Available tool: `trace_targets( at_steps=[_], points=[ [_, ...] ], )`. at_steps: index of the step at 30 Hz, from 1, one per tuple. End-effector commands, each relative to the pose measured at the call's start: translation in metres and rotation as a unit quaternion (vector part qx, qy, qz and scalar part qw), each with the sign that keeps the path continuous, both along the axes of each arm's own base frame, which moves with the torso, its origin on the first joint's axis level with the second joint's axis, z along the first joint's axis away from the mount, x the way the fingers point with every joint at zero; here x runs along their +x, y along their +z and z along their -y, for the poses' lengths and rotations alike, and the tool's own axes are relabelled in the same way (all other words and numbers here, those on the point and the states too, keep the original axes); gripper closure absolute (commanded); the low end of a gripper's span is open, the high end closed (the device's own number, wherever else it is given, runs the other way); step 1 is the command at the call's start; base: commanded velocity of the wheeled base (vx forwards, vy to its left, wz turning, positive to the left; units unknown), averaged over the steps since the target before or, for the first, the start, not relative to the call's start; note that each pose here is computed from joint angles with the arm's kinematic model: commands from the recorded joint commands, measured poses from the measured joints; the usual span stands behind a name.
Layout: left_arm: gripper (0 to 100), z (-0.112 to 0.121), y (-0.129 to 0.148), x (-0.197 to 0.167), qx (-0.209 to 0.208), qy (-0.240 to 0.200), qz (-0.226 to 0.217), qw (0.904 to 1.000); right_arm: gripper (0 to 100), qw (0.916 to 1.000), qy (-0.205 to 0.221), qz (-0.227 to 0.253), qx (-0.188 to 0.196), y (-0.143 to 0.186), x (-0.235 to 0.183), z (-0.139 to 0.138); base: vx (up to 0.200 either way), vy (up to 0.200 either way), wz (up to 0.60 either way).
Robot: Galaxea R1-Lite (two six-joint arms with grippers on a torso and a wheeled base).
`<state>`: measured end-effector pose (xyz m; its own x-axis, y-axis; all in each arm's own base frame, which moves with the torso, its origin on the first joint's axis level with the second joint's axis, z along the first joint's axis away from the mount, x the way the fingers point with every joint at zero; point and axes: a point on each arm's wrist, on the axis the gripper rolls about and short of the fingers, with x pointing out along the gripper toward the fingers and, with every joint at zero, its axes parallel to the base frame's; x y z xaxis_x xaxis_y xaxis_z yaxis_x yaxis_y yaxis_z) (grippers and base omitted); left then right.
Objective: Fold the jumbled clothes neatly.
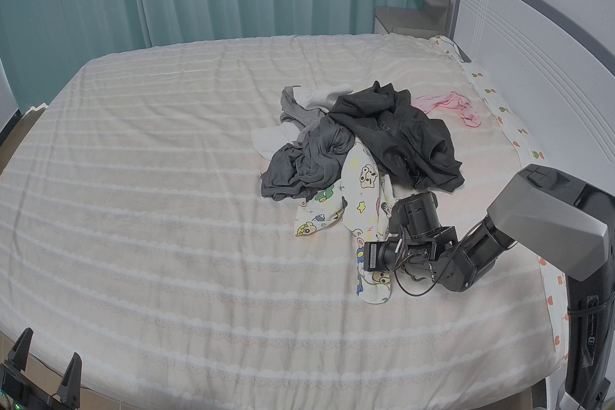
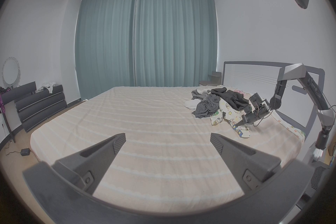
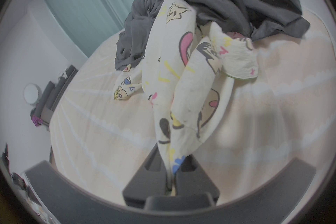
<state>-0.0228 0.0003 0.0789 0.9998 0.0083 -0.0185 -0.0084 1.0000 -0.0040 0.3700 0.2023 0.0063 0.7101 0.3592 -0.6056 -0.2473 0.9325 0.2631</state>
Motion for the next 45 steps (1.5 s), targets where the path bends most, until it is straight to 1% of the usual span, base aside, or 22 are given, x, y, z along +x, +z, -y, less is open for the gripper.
trace_targets(
  at_steps=[1,3,6,10,11,12,14,23,29,30,31,33,34,35,36,37,38,39,41,42,43,45],
  points=[
    [0,0.0,-0.003,0.0,0.0,0.0,-0.001,1.0,100,0.9978,-0.01,0.018,0.063,0.028,-0.015,0.007,0.0,0.0,0.0],
    [0,0.0,-0.003,0.0,0.0,0.0,-0.001,1.0,100,0.9935,-0.002,0.026,0.11,0.044,-0.029,0.014,0.0,0.0,0.0],
    [0,0.0,-0.003,0.0,0.0,0.0,-0.001,1.0,100,0.9865,0.022,0.036,0.158,0.063,-0.05,0.026,0.0,0.0,0.0],
    [0,0.0,-0.003,0.0,0.0,0.0,-0.001,1.0,100,0.9781,0.04,0.05,0.198,0.085,-0.077,0.039,0.0,0.0,0.0],
    [0,0.0,-0.003,0.0,0.0,0.0,-0.001,1.0,100,0.9778,0.041,0.05,0.199,0.086,-0.078,0.039,0.0,0.0,0.0],
    [0,0.0,-0.003,0.0,0.0,0.0,-0.001,1.0,100,0.9724,0.049,0.06,0.22,0.097,-0.089,0.045,0.0,0.0,0.0],
    [0,0.0,-0.003,0.0,0.0,0.0,-0.001,1.0,100,0.9675,0.055,0.069,0.237,0.107,-0.101,0.051,0.0,0.0,0.0],
    [0,0.0,-0.003,0.0,0.005,-0.01,0.001,0.9999,100,0.9526,0.075,0.121,0.268,0.147,-0.139,0.069,0.0,0.0,0.0],
    [0,0.001,0.0,-0.001,0.002,-0.014,0.006,0.9999,100,0.932,0.122,0.167,0.298,0.182,-0.156,0.076,0.0,0.0,0.0],
    [0,0.001,0.01,-0.003,-0.005,-0.015,0.023,0.9996,100,0.9274,0.131,0.177,0.302,0.189,-0.157,0.076,0.0,0.0,0.0],
    [0,0.0,0.035,-0.007,-0.021,-0.017,0.06,0.9978,100,0.9234,0.137,0.186,0.306,0.197,-0.159,0.076,0.0,0.0,0.0],
    [0,0.0,0.105,-0.017,-0.079,-0.031,0.129,0.988,100,0.9151,0.153,0.2,0.315,0.215,-0.164,0.075,0.0,0.0,0.0],
    [0,0.0,0.105,-0.017,-0.079,-0.031,0.129,0.988,100,0.9151,0.153,0.2,0.315,0.215,-0.164,0.075,0.0,0.0,0.0],
    [0,0.001,0.139,-0.017,-0.095,-0.057,0.142,0.9837,100,0.9119,0.166,0.199,0.318,0.229,-0.165,0.073,0.0,0.0,0.0],
    [0,0.002,0.148,-0.011,-0.088,-0.097,0.126,0.9834,100,0.9095,0.176,0.198,0.32,0.237,-0.166,0.072,0.0,0.0,0.0],
    [0,0.002,0.15,-0.008,-0.084,-0.112,0.116,0.9833,100,0.9083,0.181,0.197,0.321,0.24,-0.168,0.072,0.0,0.0,0.0],
    [0,0.005,0.15,0.006,-0.071,-0.162,0.077,0.9811,100,0.9043,0.196,0.196,0.324,0.25,-0.17,0.069,0.0,0.0,0.0],
    [0,0.007,0.148,0.017,-0.065,-0.193,0.045,0.978,100,0.9026,0.202,0.197,0.325,0.255,-0.17,0.069,0.0,0.0,0.0],
    [0,0.011,0.139,0.038,-0.061,-0.242,-0.017,0.9683,100,0.8994,0.209,0.2,0.328,0.264,-0.171,0.067,0.0,0.0,0.0],
    [0,0.011,0.138,0.039,-0.06,-0.245,-0.021,0.9674,100,0.8987,0.21,0.201,0.329,0.265,-0.171,0.067,0.0,0.0,0.0],
    [0,0.013,0.132,0.058,-0.054,-0.279,-0.068,0.9564,100,0.8943,0.221,0.202,0.332,0.272,-0.175,0.063,0.0,0.0,0.0],
    [0,0.017,0.123,0.082,-0.045,-0.312,-0.123,0.9411,100,0.892,0.231,0.198,0.334,0.278,-0.178,0.059,0.0,0.0,0.0]
  ],
)
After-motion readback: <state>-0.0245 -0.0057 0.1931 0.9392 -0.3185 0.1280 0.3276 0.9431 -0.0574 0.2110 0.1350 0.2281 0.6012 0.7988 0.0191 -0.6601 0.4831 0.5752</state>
